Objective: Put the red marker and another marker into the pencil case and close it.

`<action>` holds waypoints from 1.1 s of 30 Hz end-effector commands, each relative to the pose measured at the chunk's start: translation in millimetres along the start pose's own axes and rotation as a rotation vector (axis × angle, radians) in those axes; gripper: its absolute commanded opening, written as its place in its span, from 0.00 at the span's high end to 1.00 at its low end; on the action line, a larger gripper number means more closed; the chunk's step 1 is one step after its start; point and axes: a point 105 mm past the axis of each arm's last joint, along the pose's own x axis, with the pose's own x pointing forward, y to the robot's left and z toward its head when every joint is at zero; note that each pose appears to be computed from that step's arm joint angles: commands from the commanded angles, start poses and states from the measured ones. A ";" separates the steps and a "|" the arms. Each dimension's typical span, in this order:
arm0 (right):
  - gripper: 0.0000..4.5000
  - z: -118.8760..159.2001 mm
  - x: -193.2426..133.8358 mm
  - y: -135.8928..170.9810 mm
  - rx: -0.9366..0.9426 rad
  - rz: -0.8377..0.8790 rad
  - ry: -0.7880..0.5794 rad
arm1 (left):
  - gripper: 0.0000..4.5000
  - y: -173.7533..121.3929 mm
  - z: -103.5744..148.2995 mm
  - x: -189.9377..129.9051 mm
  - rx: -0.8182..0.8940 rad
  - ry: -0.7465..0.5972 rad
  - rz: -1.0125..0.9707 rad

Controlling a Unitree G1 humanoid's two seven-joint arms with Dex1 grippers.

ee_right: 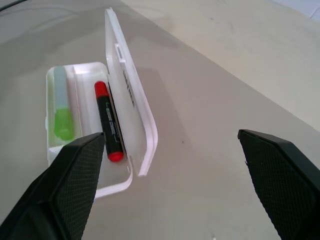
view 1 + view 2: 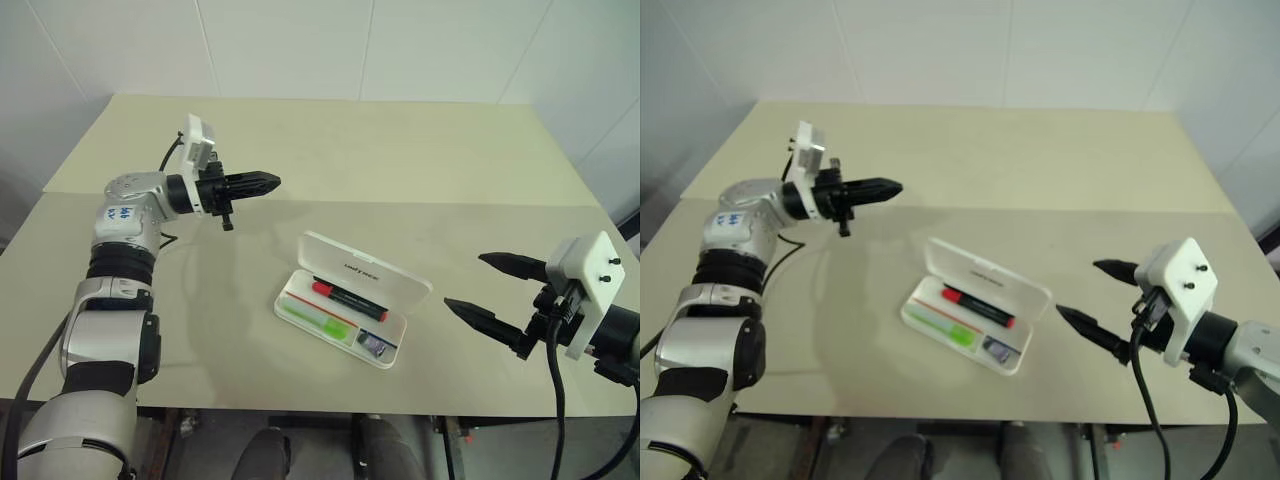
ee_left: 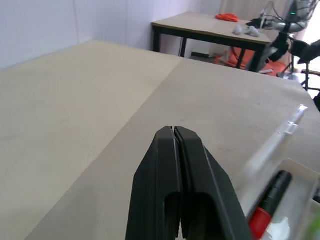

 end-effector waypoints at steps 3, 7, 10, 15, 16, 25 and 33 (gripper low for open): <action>0.00 4.1 -10.0 -4.9 -0.026 -0.048 -0.031 | 0.99 -6.7 -12.1 21.3 -0.035 0.074 -0.073; 0.00 -1.2 -21.2 -5.6 -0.018 -0.074 -0.051 | 0.99 -10.0 -22.3 33.4 -0.108 0.114 -0.093; 0.00 -6.8 -32.1 -7.6 -0.017 -0.095 -0.068 | 0.99 -11.0 -29.3 37.9 -0.159 0.150 -0.095; 0.00 -15.8 -48.7 -6.8 -0.008 -0.117 -0.109 | 0.99 -20.9 -41.0 44.9 -0.236 0.196 -0.158; 0.00 -15.9 -51.0 -5.6 -0.009 -0.117 -0.127 | 0.99 -23.1 -42.4 46.0 -0.250 0.200 -0.174; 0.00 -47.0 -66.4 25.6 -0.034 0.025 -0.025 | 0.99 -39.6 -41.1 51.7 -0.354 0.201 -0.302; 0.00 -44.7 -69.6 25.1 -0.046 0.029 -0.045 | 0.99 -53.1 -52.8 35.4 -0.377 0.326 -0.417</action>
